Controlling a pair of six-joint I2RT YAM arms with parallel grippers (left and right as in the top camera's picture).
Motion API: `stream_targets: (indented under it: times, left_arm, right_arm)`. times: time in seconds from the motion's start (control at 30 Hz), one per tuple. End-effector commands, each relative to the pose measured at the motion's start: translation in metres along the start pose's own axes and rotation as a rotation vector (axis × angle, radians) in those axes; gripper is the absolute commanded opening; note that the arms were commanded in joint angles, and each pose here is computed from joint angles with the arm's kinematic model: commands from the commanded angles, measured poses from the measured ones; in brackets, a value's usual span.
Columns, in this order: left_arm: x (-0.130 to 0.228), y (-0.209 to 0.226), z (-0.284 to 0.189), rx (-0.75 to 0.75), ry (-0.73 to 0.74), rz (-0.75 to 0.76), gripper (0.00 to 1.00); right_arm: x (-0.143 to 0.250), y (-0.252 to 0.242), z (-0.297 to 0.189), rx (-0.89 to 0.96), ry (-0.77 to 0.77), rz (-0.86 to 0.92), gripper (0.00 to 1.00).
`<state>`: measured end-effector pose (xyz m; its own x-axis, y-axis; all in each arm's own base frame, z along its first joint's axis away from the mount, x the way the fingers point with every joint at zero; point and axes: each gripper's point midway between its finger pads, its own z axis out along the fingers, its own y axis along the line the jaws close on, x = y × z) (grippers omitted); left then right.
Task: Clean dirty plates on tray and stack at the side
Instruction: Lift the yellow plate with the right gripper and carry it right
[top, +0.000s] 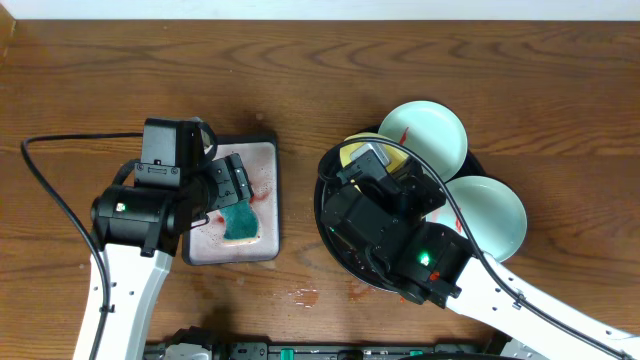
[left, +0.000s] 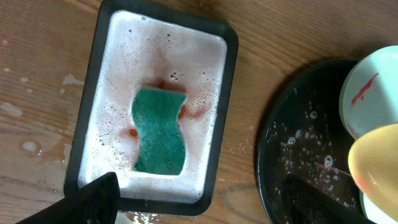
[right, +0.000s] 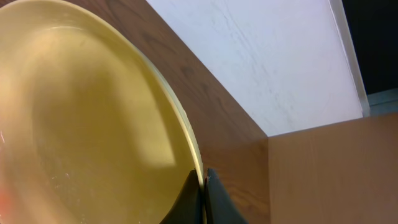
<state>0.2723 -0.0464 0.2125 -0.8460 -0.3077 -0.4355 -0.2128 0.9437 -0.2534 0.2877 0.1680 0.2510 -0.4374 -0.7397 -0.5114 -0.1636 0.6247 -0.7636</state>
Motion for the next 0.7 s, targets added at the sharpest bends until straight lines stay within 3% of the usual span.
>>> stream_targets:
  times: [0.0, 0.67]
  left_arm:
    - [-0.0059, -0.0039, -0.0062, 0.017, -0.017, 0.005, 0.83]
    - [-0.0059, -0.0039, -0.0062, 0.017, -0.017, 0.005, 0.83]
  right_arm:
    - [-0.0063, -0.0108, -0.0046, 0.024, -0.017, 0.004, 0.01]
    - [-0.0064, -0.0105, -0.0046, 0.023, -0.017, 0.016, 0.01]
